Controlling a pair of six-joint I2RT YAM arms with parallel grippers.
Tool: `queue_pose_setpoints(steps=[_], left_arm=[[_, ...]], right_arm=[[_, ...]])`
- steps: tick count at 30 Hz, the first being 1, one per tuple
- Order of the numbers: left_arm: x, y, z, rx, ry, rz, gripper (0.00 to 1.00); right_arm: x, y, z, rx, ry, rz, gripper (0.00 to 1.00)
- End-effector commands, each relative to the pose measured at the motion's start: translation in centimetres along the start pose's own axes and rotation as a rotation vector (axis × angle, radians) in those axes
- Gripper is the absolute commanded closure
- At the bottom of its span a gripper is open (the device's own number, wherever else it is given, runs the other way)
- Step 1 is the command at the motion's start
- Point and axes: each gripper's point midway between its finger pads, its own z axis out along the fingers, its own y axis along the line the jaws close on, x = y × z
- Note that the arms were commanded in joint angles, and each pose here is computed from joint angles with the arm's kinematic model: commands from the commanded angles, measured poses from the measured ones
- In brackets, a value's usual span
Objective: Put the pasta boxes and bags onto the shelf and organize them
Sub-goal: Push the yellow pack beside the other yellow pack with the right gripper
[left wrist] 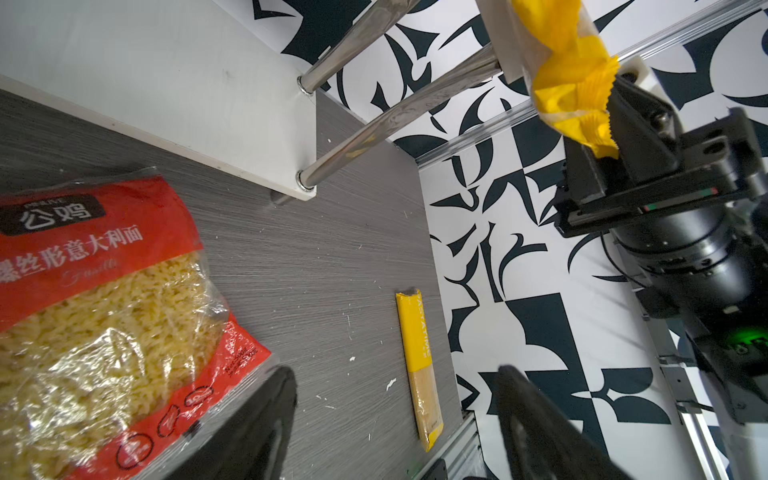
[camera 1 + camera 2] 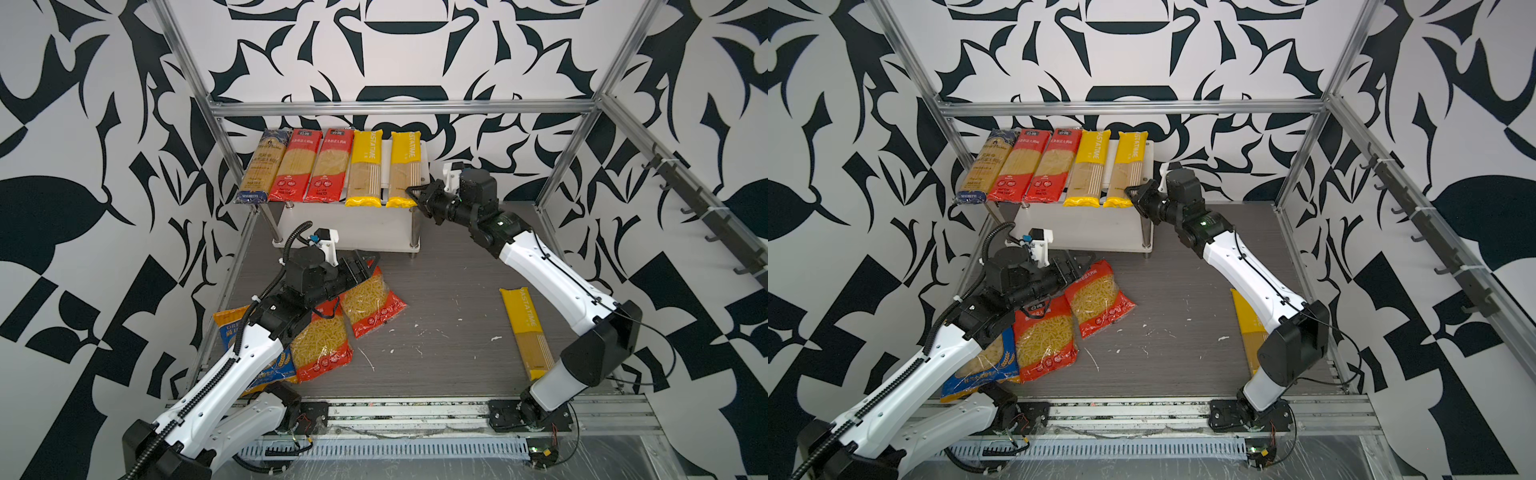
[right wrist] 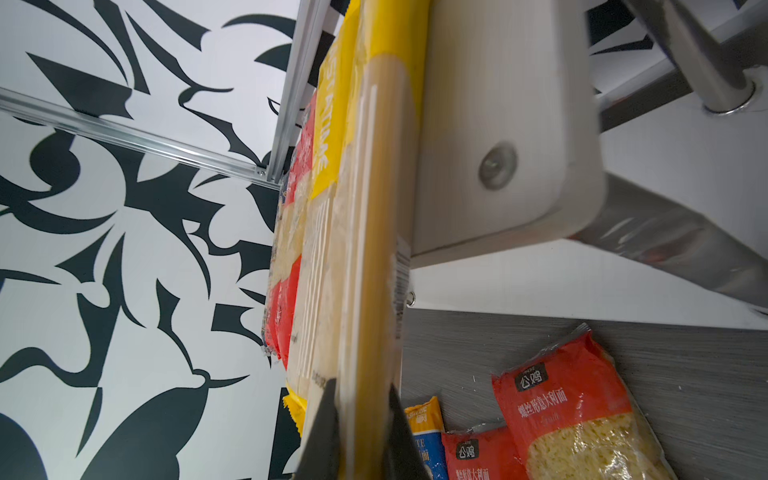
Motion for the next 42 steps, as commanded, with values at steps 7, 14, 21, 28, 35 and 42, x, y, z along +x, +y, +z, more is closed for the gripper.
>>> queue_pose_setpoints(steps=[7, 14, 21, 28, 35, 42], left_arm=[[-0.1, 0.4, -0.4, -0.006, -0.017, 0.026, 0.21], [-0.1, 0.4, -0.2, 0.005, -0.012, 0.026, 0.22], [0.1, 0.6, -0.3, 0.007, -0.008, 0.024, 0.22], [0.2, 0.4, 0.0, 0.02, -0.003, 0.012, 0.22], [0.8, 0.6, 0.6, 0.034, 0.025, -0.002, 0.23], [1.9, 0.3, 1.9, 0.065, 0.064, -0.004, 0.24]], right_arm=[[2.0, 5.4, 2.0, -0.097, 0.027, -0.098, 1.0], [3.5, 6.3, 4.4, -0.118, 0.062, -0.09, 1.0], [3.7, 6.1, 4.9, -0.118, 0.071, -0.11, 1.0], [4.5, 6.0, 5.8, -0.128, 0.123, -0.084, 1.0], [4.0, 5.7, 3.0, -0.137, 0.137, -0.131, 0.59], [2.8, 2.3, -2.6, -0.115, 0.14, -0.105, 0.32]])
